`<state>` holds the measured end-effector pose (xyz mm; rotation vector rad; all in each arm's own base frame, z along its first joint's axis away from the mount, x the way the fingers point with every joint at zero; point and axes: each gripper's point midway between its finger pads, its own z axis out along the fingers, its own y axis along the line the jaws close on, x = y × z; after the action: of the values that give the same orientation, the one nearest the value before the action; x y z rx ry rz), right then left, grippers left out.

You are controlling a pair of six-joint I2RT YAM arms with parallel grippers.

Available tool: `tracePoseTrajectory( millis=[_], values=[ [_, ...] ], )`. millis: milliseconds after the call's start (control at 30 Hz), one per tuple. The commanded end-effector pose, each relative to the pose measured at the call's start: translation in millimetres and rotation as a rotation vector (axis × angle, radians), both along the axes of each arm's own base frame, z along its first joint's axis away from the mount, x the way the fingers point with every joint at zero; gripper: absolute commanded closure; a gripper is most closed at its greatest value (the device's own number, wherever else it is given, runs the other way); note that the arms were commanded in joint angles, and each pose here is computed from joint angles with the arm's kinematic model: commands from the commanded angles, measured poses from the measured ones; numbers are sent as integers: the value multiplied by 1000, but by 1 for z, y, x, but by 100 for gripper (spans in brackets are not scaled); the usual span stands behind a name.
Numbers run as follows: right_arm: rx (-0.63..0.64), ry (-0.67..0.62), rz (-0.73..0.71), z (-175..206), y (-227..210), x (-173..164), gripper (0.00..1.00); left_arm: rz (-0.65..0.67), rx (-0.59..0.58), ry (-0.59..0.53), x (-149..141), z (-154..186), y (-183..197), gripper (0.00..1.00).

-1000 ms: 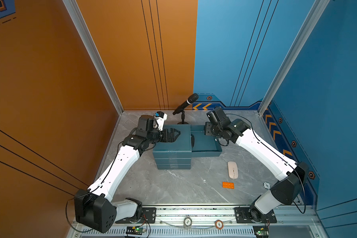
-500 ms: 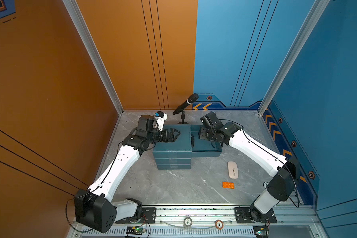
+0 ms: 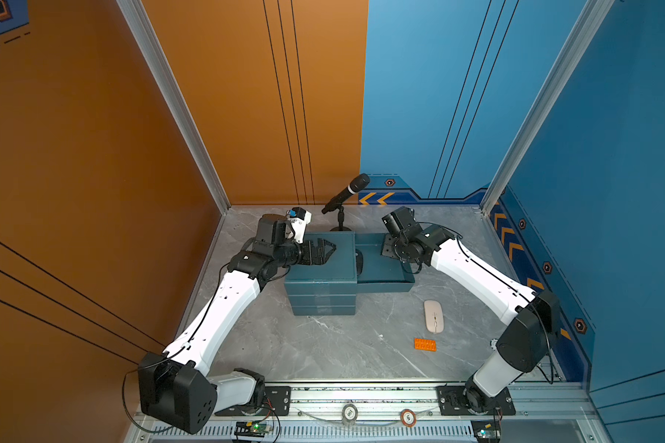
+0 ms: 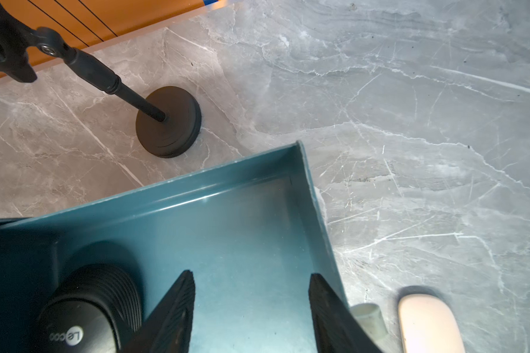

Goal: Take the mice out of the drawer
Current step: Open the drawer in the storage box.

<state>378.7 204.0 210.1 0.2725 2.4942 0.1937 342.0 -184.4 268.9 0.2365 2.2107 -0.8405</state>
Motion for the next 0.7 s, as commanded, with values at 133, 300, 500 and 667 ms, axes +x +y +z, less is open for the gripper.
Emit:
tracePoseTrajectory(
  millis=[133,300,500,667],
  values=[
    [-97,37,-49,-5,-28,1,44,2,7,-33,-2,14,2,2],
    [-104,46,-55,-6,-34,1,44,2,7,-33,-2,15,2,2],
    [-36,-6,78,11,-2,5,44,5,8,-31,-1,14,3,2],
    [109,-95,299,41,56,0,42,4,8,-29,-1,13,2,2]
  ],
)
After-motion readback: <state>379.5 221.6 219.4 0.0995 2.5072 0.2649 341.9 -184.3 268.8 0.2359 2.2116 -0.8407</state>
